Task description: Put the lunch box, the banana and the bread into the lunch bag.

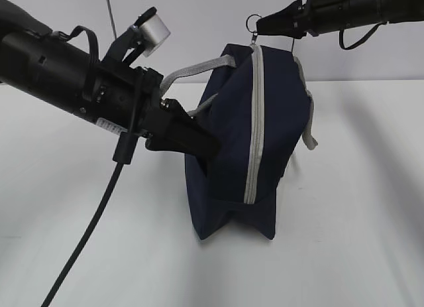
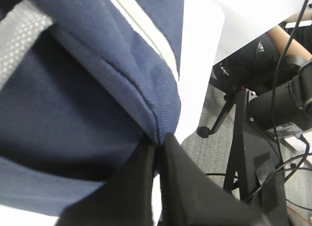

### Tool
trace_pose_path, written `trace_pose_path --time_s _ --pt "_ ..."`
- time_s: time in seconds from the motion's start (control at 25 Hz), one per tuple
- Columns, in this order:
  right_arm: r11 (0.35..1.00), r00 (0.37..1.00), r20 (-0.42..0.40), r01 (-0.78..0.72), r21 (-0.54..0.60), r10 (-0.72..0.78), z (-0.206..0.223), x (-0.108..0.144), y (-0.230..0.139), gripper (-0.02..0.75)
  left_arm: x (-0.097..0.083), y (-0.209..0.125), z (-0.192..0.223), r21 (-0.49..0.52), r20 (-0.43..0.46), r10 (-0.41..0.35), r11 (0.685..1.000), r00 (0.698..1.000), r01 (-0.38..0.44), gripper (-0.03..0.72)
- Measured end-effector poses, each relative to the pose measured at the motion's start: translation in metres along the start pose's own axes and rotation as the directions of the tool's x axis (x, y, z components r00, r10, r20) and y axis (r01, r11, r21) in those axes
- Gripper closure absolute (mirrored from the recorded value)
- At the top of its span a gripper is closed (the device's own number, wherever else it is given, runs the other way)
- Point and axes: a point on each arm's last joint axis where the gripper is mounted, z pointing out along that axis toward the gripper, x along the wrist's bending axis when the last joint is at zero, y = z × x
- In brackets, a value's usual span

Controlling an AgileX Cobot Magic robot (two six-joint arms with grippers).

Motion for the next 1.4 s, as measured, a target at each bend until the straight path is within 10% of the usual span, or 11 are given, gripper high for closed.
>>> trace_pose_path --time_s 0.4,1.4 --pt "0.989 0.987 -0.058 0.146 -0.031 -0.147 -0.004 0.003 0.003 0.738 0.022 0.006 -0.032 -0.159 -0.03 -0.256 0.955 0.966 0.249 0.16" --pt "0.979 0.979 -0.007 0.202 -0.012 -0.202 0.002 -0.007 -0.008 0.738 0.087 0.076 -0.054 -0.354 -0.165 -0.395 0.879 0.904 0.32 0.176"
